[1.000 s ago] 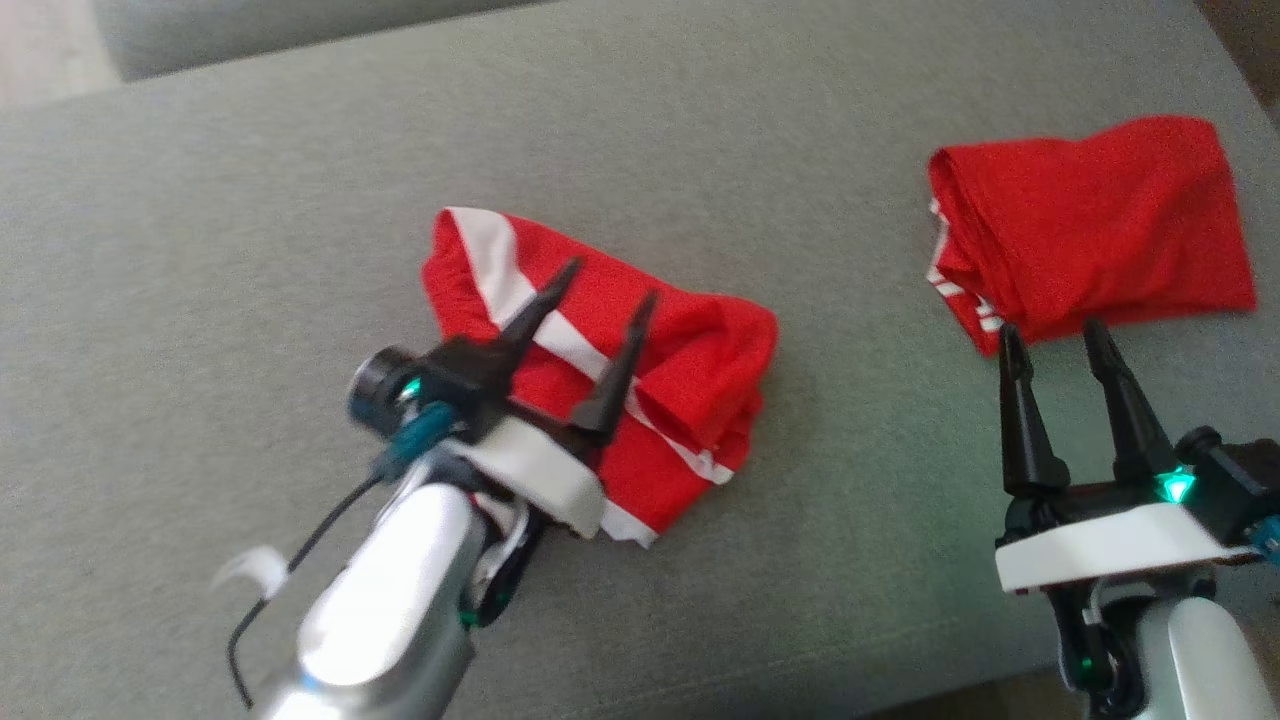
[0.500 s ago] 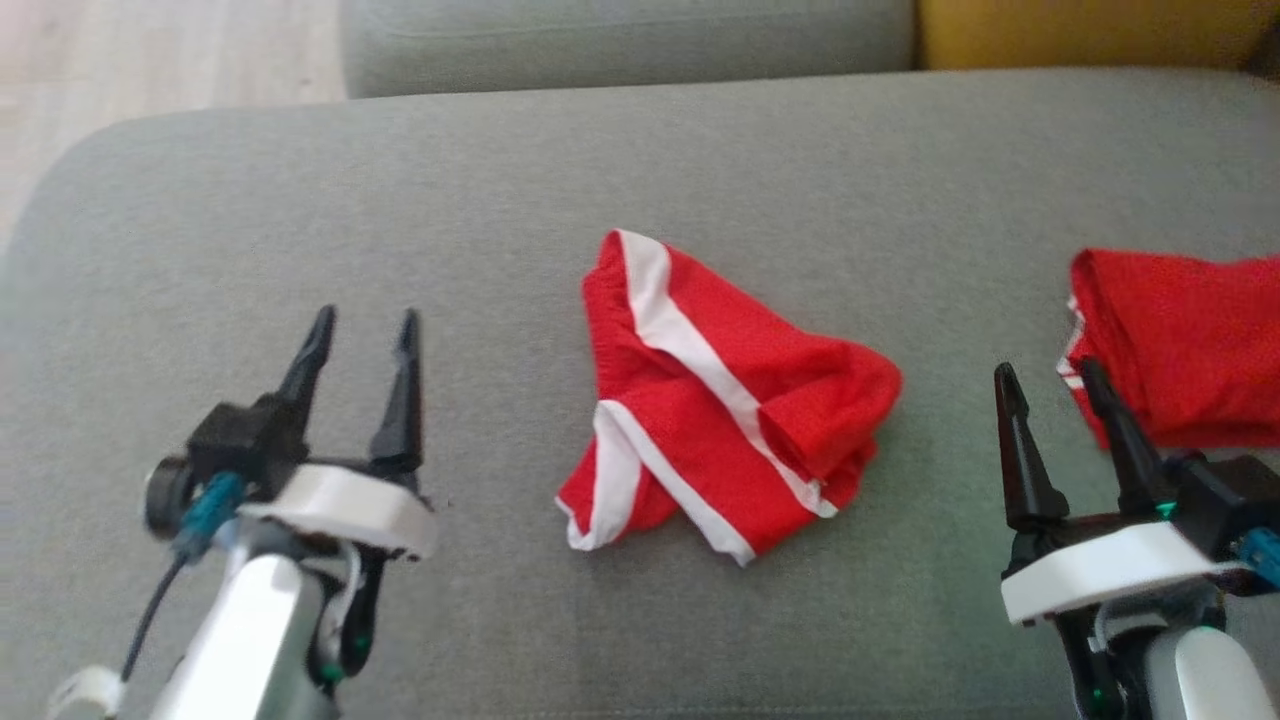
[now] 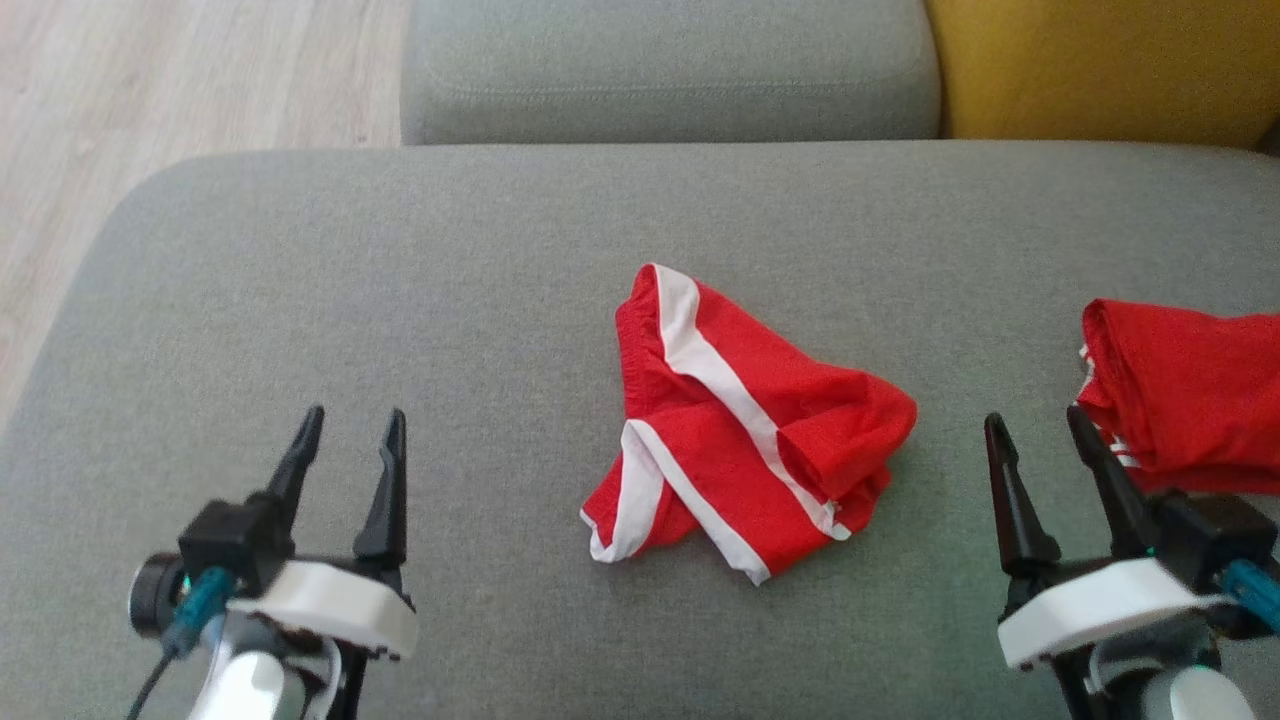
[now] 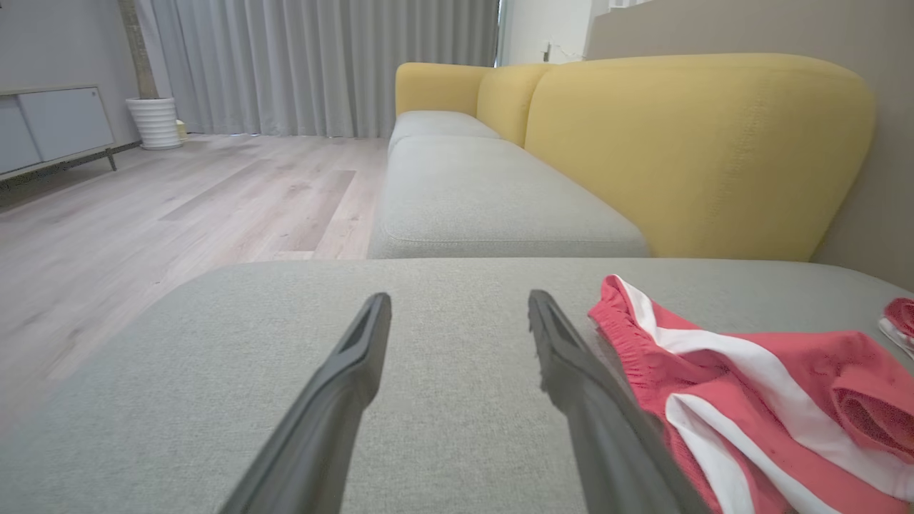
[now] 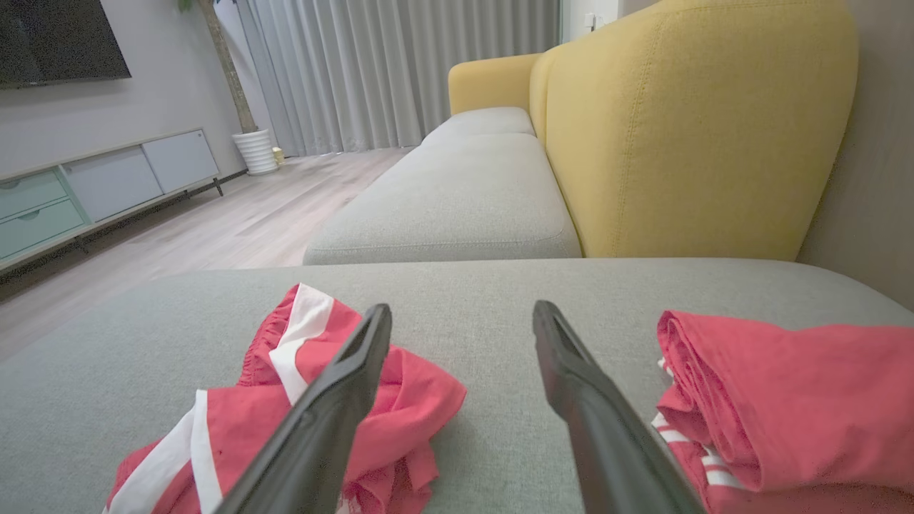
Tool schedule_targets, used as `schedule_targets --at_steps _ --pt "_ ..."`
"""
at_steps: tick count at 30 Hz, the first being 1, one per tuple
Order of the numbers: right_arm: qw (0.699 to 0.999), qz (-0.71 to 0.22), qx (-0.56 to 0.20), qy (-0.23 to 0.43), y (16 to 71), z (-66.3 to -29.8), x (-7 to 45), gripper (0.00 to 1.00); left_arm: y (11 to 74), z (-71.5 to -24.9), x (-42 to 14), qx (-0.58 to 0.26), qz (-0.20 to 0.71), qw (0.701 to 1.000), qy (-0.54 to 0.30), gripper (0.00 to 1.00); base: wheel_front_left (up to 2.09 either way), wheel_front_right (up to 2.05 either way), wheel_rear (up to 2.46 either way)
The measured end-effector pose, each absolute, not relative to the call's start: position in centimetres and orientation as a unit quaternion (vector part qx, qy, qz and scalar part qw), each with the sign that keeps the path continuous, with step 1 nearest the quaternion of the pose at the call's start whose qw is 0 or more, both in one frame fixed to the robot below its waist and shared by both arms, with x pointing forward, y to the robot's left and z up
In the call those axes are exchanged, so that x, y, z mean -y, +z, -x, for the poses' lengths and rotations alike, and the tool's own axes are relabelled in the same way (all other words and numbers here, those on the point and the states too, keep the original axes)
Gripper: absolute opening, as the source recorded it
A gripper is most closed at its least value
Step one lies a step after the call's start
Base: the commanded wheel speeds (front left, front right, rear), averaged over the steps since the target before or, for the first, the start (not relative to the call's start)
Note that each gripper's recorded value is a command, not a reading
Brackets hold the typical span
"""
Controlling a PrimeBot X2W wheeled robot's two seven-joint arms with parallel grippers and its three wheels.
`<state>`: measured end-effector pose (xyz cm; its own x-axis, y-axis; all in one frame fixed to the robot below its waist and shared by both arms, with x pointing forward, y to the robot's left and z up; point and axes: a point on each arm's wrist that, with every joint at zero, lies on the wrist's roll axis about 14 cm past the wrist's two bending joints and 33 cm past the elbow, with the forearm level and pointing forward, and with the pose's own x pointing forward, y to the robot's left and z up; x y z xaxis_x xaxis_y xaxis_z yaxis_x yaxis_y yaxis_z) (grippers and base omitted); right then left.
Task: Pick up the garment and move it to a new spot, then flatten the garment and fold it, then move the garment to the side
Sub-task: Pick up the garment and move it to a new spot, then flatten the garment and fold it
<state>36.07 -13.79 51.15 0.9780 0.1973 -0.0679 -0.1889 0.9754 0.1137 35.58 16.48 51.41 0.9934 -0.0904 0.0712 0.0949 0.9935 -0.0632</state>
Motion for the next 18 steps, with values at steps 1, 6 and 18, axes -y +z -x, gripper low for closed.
schedule_targets --at_steps 1,6,18 --pt "0.993 -0.053 -0.039 0.097 51.1 -36.1 13.8 1.0 51.4 -35.6 -16.5 0.034 0.033 0.998 -0.046 1.0 0.0 0.0 0.0" --pt "0.993 -0.053 -0.049 0.091 50.6 -35.0 14.2 1.0 51.0 -34.6 -15.9 0.026 0.034 0.998 -0.056 1.0 0.0 0.0 0.0" --pt "0.994 -0.053 -0.045 0.089 50.9 -34.9 14.3 1.0 51.3 -34.5 -15.9 0.03 0.031 0.997 -0.056 1.0 0.0 0.0 0.0"
